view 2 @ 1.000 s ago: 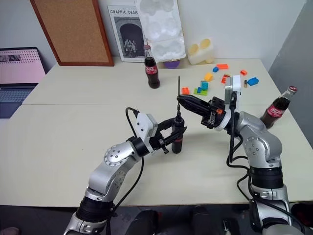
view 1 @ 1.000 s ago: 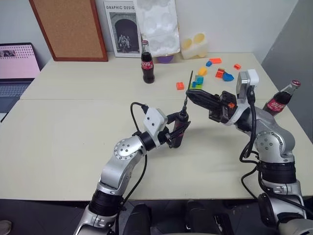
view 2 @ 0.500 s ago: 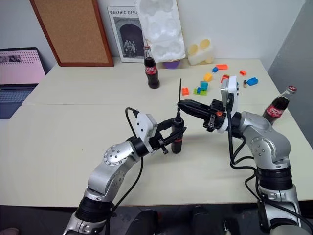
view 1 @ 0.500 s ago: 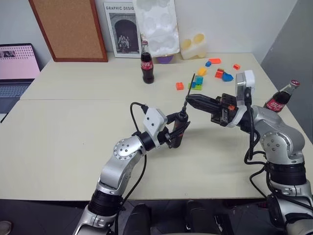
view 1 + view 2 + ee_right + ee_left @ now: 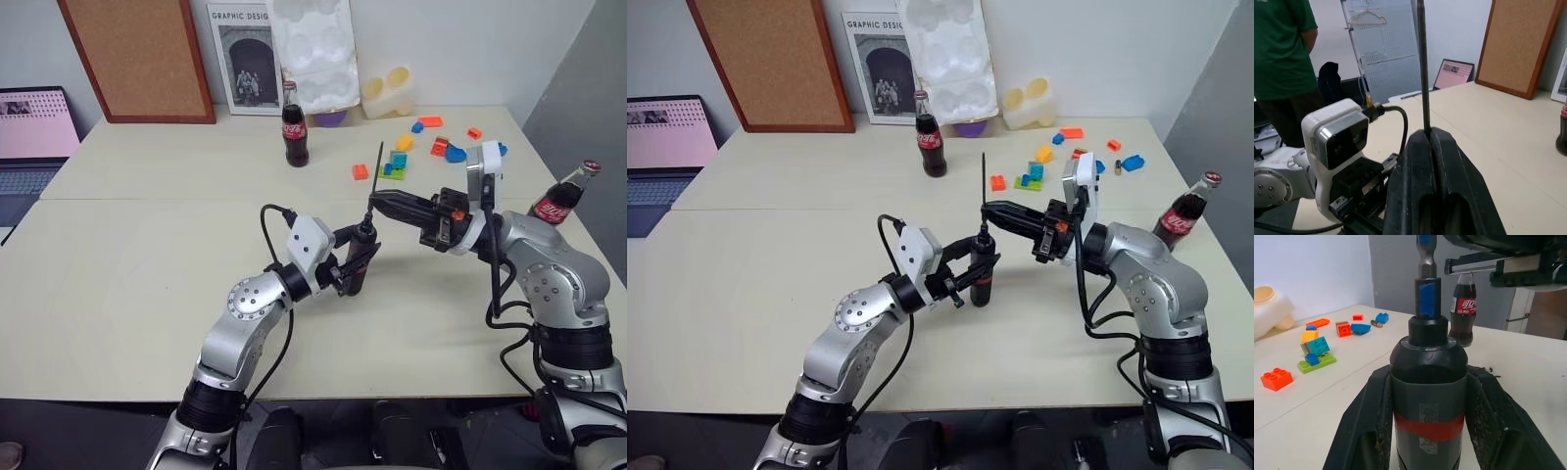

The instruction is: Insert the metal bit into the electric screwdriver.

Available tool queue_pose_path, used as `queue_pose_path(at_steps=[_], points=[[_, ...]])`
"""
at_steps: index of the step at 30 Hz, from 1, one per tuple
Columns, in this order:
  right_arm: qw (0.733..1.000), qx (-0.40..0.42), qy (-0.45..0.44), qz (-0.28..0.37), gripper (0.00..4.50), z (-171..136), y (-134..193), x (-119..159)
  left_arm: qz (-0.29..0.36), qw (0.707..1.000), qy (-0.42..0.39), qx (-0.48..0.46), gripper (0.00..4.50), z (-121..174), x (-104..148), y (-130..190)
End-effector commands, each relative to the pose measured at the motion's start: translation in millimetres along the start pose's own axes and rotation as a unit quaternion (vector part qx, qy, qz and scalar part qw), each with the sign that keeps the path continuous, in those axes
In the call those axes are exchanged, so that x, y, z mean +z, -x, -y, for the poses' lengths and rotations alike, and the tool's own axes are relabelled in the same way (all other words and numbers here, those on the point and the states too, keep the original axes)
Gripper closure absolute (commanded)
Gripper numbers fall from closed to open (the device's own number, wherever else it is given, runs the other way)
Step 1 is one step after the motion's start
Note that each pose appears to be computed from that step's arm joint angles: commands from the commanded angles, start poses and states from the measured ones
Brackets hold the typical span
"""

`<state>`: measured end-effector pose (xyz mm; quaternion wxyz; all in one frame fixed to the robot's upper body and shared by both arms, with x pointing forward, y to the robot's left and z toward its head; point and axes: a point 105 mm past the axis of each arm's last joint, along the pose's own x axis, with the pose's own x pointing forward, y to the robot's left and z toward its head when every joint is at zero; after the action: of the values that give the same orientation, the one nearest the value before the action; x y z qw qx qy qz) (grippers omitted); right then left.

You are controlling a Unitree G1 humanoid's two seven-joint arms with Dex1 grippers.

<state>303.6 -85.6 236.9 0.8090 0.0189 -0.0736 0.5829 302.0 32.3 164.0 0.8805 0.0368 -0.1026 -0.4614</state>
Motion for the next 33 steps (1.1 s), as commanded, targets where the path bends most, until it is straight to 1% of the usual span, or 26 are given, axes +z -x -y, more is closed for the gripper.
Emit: queue_pose_path(at_steps=[1, 7, 15, 23, 25, 26, 27, 29, 31, 33], points=[[1.000, -0.001, 0.005, -0.027, 4.50, 0, 1, -10, 0.022, 1.000, -0.019, -0.003, 2.84, 2, 11, -1], [0.999, 0.016, 0.004, -0.043, 4.50, -3, 1, -14, 0.022, 1.000, -0.020, -0.003, 2.84, 1, 11, 0], [0.996, 0.022, -0.043, -0.071, 4.50, -6, 5, -21, 0.022, 1.000, -0.022, -0.005, 2.84, 2, 11, 0], [0.995, 0.030, -0.049, -0.083, 4.50, -8, 7, -19, 0.022, 1.000, -0.021, -0.007, 2.84, 3, 11, -1], [0.995, 0.024, -0.041, -0.092, 4.50, -6, 6, -18, 0.022, 1.000, -0.021, -0.008, 2.84, 3, 11, -1], [0.993, 0.025, -0.040, -0.107, 4.50, -7, 6, -20, 0.022, 0.999, -0.022, -0.008, 2.84, 3, 11, -1], [0.991, 0.036, -0.027, -0.127, 4.50, -10, 5, -21, 0.022, 1.000, -0.022, -0.008, 2.84, 3, 11, -1], [0.988, 0.063, -0.018, -0.141, 4.50, -18, 2, -18, 0.021, 1.000, -0.022, -0.007, 2.84, 3, 11, -1], [0.988, 0.075, -0.018, -0.137, 4.50, -22, 0, -15, 0.022, 1.000, -0.022, -0.007, 2.84, 3, 11, -1], [0.990, 0.080, -0.013, -0.116, 4.50, -23, -2, -8, 0.022, 1.000, -0.022, -0.007, 2.84, 3, 11, -1]])
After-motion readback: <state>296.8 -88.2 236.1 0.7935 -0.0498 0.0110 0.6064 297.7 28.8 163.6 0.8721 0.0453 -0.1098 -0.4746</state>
